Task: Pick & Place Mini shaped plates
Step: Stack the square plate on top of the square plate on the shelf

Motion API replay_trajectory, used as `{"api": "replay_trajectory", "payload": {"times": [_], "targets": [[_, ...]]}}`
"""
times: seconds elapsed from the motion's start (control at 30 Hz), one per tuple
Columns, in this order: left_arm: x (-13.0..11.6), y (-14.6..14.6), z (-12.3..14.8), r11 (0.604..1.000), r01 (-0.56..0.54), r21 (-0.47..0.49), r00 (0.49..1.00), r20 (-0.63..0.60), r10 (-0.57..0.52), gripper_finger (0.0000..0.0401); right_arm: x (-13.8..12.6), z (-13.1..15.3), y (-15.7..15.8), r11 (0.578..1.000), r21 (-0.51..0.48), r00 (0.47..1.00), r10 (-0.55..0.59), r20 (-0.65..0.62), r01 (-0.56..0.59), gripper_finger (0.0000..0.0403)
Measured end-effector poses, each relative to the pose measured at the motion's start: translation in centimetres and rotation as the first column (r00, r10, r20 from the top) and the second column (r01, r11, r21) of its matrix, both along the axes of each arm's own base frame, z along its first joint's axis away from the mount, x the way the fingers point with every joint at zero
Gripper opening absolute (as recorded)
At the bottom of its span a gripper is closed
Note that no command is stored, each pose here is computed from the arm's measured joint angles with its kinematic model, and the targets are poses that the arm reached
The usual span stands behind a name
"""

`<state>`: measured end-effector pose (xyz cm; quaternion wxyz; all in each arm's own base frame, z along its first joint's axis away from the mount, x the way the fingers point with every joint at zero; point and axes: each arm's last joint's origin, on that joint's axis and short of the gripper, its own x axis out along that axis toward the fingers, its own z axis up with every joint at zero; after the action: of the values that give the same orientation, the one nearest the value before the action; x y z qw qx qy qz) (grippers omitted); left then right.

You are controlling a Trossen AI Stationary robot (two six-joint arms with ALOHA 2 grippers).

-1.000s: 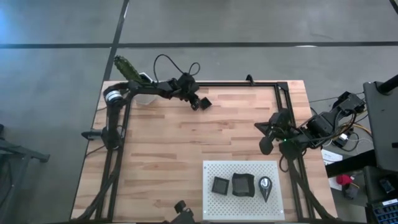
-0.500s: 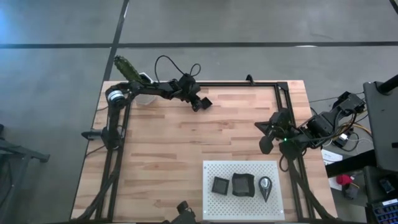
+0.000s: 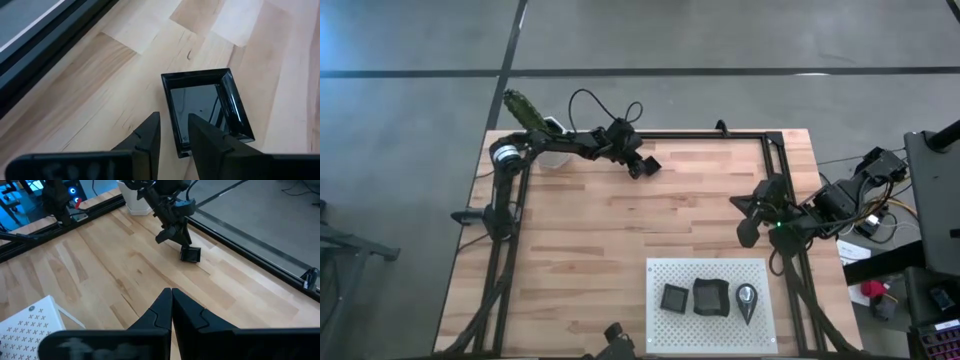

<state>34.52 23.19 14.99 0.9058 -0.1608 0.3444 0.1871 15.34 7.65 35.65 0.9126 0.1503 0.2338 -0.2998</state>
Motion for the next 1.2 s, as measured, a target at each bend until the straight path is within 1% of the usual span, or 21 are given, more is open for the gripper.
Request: {"api": "replay_trajectory", "payload": {"times": [0.23, 0.43, 0.6, 0.7, 0.8, 0.87, 1.03, 1.2], "targets": [[-0.1, -0.1, -0.2, 1.000, -0.010, -0.005, 1.000, -0.007, 0.010, 0.0092, 0.0, 0.0, 0.0, 1.000, 0.000, 1.000, 0.000, 0.000, 0.000, 0.0008], [0.3, -0.4, -1.4, 1.000, 0.000, -0.023, 1.000, -0.031, -0.001, 0.0092, 0.0, 0.0, 0.0, 1.000, 0.001, 1.000, 0.000, 0.001, 0.000, 0.0008], [0.3, -0.4, -1.5, 1.000, 0.003, -0.025, 1.000, -0.029, -0.003, 0.0088, 0.0, 0.0, 0.0, 1.000, 0.001, 1.000, 0.000, 0.001, 0.000, 0.0008], [0.4, -0.3, -1.4, 1.000, 0.004, -0.023, 1.000, -0.027, -0.004, 0.0064, 0.0, 0.0, 0.0, 1.000, 0.001, 1.000, 0.000, 0.001, 0.000, 0.0008], [0.5, -0.3, -1.3, 1.000, 0.010, -0.017, 1.000, -0.027, -0.011, 0.0017, 0.0, 0.0, 0.0, 1.000, 0.000, 1.000, 0.000, 0.001, 0.000, 0.0008], [0.6, -0.3, -1.2, 1.000, 0.012, -0.015, 1.000, -0.022, -0.012, 0.0008, 0.0, 0.0, 0.0, 1.000, 0.000, 1.000, 0.000, 0.001, 0.000, 0.0008], [0.5, -0.3, 0.0, 1.000, 0.010, 0.000, 1.000, -0.007, -0.010, 0.0002, 0.0, 0.0, 0.0, 1.000, -0.001, 1.000, 0.001, -0.001, -0.001, 0.0008], [-0.4, -1.0, 3.2, 1.000, 0.010, 0.023, 1.000, 0.012, -0.011, 0.0001, 0.0, 0.0, 0.0, 1.000, -0.002, 1.000, 0.003, -0.003, -0.003, 0.0008]]}}
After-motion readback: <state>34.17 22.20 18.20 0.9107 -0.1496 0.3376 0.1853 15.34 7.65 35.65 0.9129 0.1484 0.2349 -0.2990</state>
